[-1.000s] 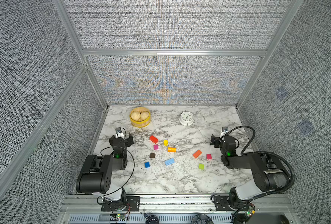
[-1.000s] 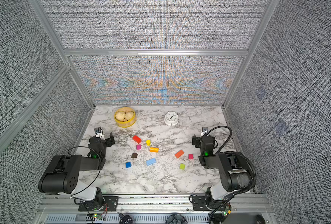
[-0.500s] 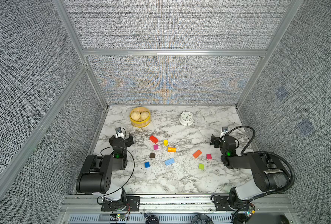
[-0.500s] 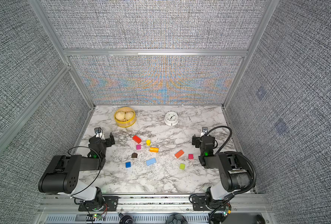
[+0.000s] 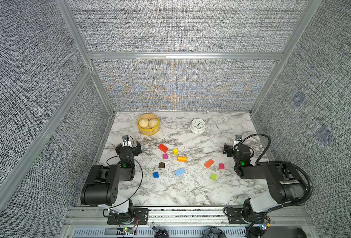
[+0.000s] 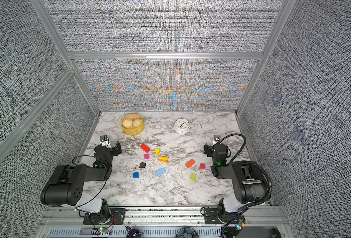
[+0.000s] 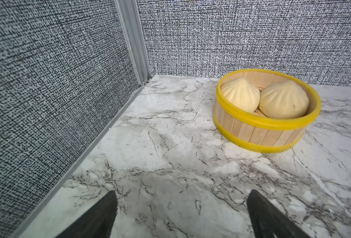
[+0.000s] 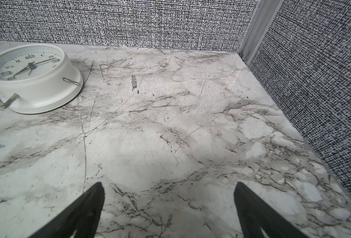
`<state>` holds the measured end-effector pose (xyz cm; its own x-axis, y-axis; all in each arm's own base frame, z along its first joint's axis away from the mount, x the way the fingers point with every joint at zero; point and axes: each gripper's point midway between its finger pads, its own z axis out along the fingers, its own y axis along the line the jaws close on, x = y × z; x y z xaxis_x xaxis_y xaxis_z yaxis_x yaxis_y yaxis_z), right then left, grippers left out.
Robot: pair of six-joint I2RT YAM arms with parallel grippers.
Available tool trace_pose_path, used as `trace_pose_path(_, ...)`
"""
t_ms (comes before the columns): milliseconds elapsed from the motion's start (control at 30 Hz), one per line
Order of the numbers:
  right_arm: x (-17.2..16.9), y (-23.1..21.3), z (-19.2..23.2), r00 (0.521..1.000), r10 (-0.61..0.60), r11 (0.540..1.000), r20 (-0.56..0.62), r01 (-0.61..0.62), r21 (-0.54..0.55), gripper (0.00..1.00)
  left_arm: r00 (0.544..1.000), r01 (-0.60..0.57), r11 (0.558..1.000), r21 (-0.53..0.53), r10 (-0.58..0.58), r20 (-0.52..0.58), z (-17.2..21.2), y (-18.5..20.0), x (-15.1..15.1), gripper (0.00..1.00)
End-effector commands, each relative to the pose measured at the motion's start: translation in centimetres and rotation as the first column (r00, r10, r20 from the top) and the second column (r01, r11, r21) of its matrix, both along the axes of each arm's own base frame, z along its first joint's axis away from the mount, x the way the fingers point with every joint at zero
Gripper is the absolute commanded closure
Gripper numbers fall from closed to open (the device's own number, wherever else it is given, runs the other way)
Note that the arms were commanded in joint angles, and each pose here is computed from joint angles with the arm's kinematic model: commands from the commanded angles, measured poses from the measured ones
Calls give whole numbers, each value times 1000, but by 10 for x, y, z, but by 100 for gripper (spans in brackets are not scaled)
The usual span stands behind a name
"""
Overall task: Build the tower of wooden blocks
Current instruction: 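Raise both arms from rest toward the scattered blocks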
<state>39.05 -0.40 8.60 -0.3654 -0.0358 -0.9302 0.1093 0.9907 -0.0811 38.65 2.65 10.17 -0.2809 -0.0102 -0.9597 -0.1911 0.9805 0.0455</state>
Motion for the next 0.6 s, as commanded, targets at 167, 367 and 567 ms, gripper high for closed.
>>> trace_pose_path(167,-7,-10,34,997,-70,997,-23,70,21,1,1000,3,1000,14,-3,12,4,0,2,1)
trace_pose_path(367,-20,-1,53,996,-69,993,-58,74,92,1,998,-2,1000,-10,1,-59,54,-1,4,1)
trace_pose_path(567,-34,15,91,993,-56,993,-106,67,101,1,975,213,973,-88,-218,-45,124,-41,7,1)
